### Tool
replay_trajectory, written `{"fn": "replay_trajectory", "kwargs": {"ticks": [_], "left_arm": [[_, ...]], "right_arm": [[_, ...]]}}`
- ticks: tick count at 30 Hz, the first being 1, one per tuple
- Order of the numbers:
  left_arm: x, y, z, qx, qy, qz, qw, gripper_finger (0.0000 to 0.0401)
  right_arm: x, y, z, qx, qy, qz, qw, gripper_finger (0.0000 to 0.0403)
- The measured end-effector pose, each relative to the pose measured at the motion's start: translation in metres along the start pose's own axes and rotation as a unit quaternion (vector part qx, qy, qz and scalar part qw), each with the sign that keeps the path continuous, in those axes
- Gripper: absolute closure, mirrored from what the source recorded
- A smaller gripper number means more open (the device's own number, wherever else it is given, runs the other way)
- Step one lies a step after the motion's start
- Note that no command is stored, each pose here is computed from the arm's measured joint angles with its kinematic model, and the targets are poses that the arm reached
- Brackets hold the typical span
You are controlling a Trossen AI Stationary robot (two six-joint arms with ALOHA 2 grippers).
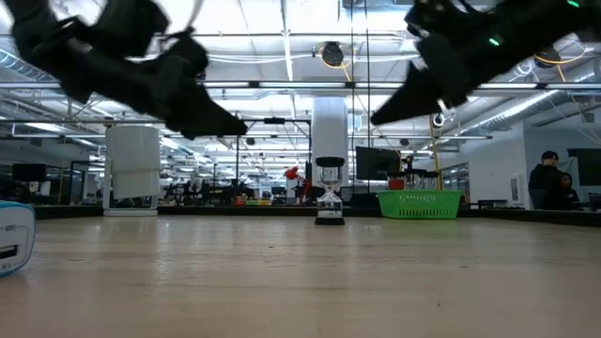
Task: Pick & Place Office items
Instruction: Put the white hourglass into the green bin
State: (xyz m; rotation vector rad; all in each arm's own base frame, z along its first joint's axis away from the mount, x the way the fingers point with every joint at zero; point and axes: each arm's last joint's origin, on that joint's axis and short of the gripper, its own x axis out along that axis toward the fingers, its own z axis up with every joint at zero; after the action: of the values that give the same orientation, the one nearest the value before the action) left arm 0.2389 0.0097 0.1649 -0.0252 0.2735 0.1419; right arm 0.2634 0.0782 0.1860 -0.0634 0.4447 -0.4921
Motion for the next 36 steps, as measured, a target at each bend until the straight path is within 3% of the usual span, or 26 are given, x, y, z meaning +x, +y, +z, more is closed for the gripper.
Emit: {"fn": "replay_trajectory", "kwargs": {"ticks": [3, 5, 10, 14, 19, 29, 36], "left_arm": [[-0.019, 0.002, -0.013, -0.011, -0.086, -0.018, 0.996, 0.0391], [-0.028, 0.003, -0.019, -0.008, -0.114, -0.020, 0.993, 0.0381], [-0.039, 0.006, -0.027, -0.010, -0.140, -0.002, 0.990, 0.0365], [-0.039, 0.006, -0.029, -0.010, -0.129, 0.004, 0.992, 0.0367], [-0.038, 0.006, -0.033, -0.013, -0.112, 0.008, 0.994, 0.0374], [-0.037, 0.006, -0.035, -0.012, -0.098, 0.009, 0.995, 0.0397], [-0.037, 0.007, -0.035, -0.013, -0.098, 0.009, 0.995, 0.0376]], "right_arm": [[0.002, -0.028, 0.030, 0.048, 0.031, -0.012, 0.998, 0.0353], [0.007, -0.044, 0.049, 0.092, 0.058, 0.012, 0.994, 0.0353], [0.029, -0.076, 0.072, 0.127, 0.161, -0.022, 0.979, 0.0347], [0.047, -0.083, 0.083, 0.127, 0.242, -0.041, 0.961, 0.0316], [0.064, -0.079, 0.097, 0.116, 0.279, -0.011, 0.953, 0.0247], [0.093, -0.077, 0.091, 0.115, 0.285, -0.020, 0.951, 0.0098], [0.110, -0.078, 0.093, 0.111, 0.246, -0.010, 0.963, 0.0044]]}}
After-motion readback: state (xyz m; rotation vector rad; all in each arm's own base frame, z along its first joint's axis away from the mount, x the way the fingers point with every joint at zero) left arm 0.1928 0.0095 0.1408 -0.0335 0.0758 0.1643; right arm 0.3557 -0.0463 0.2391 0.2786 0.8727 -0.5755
